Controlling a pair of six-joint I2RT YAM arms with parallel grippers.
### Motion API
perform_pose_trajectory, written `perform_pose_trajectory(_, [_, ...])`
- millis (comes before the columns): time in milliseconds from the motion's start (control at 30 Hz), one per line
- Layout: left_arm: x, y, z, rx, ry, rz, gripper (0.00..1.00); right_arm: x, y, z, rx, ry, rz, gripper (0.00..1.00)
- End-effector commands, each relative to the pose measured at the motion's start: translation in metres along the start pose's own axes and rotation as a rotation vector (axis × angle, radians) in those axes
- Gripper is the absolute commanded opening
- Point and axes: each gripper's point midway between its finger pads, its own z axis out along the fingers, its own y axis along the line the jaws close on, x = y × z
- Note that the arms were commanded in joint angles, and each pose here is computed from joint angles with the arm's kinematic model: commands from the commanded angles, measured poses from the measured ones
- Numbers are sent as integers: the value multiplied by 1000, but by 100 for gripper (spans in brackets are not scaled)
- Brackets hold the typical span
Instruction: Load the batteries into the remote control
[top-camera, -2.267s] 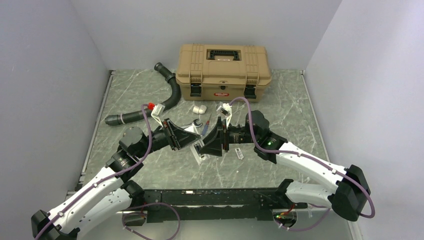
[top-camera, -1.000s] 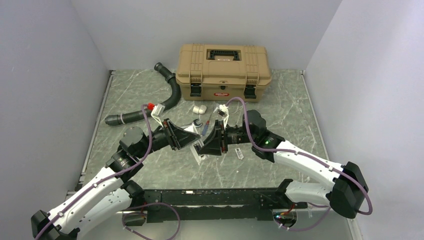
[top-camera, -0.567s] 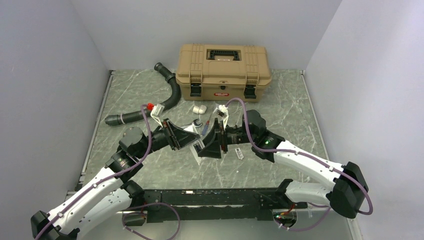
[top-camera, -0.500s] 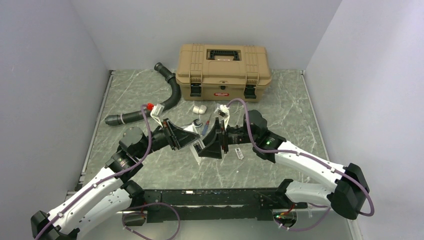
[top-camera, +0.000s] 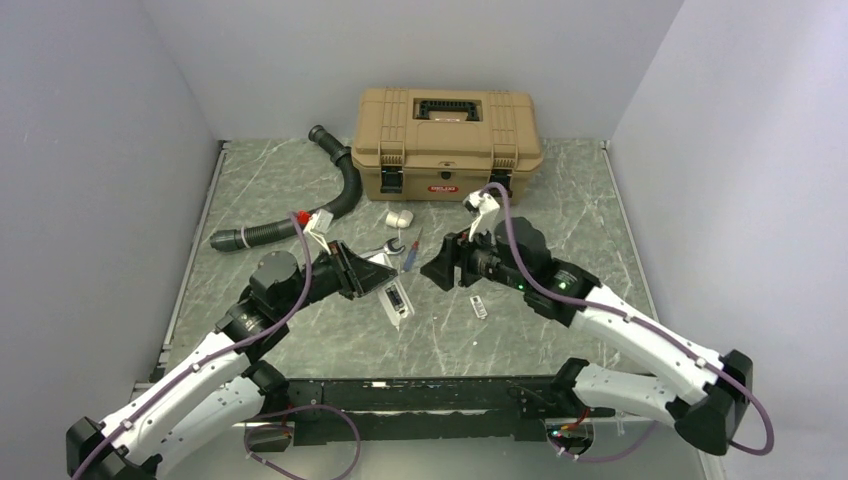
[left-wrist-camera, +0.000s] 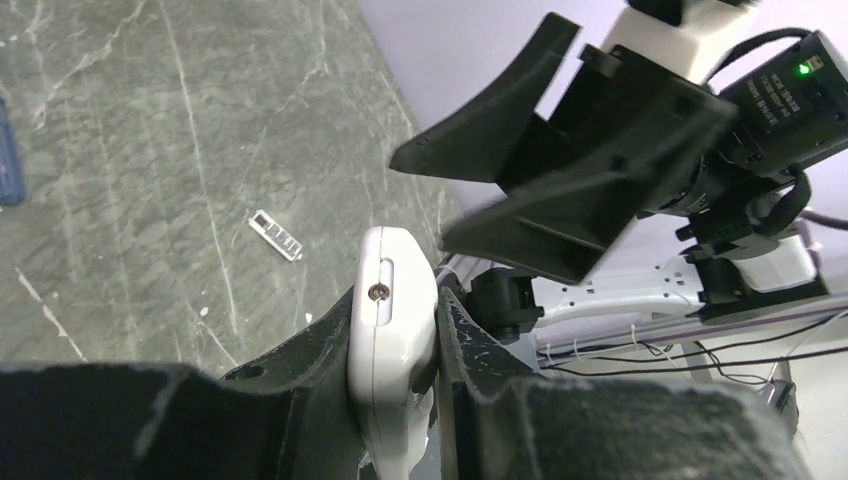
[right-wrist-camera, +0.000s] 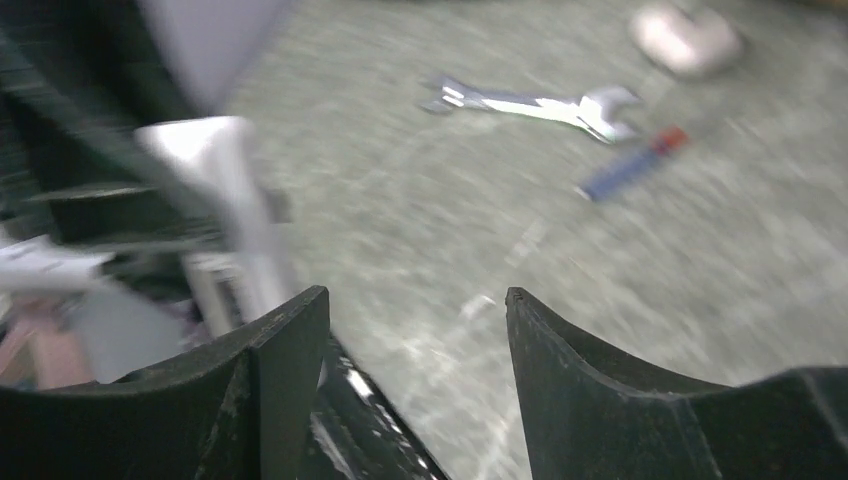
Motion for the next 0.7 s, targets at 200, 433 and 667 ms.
perform_pose_trajectory(200, [-3,12,3,-36,4,-28,0,113,-127,-50,763,406,160,70])
perform_pose_trajectory(433, [-1,15,3,-39,6,-37,0,158,-154,-66,898,511,168,81])
perform_pose_trajectory(667, [-1,13,6,-19,20,-39,0,173,-166,-46,880,512,141,72])
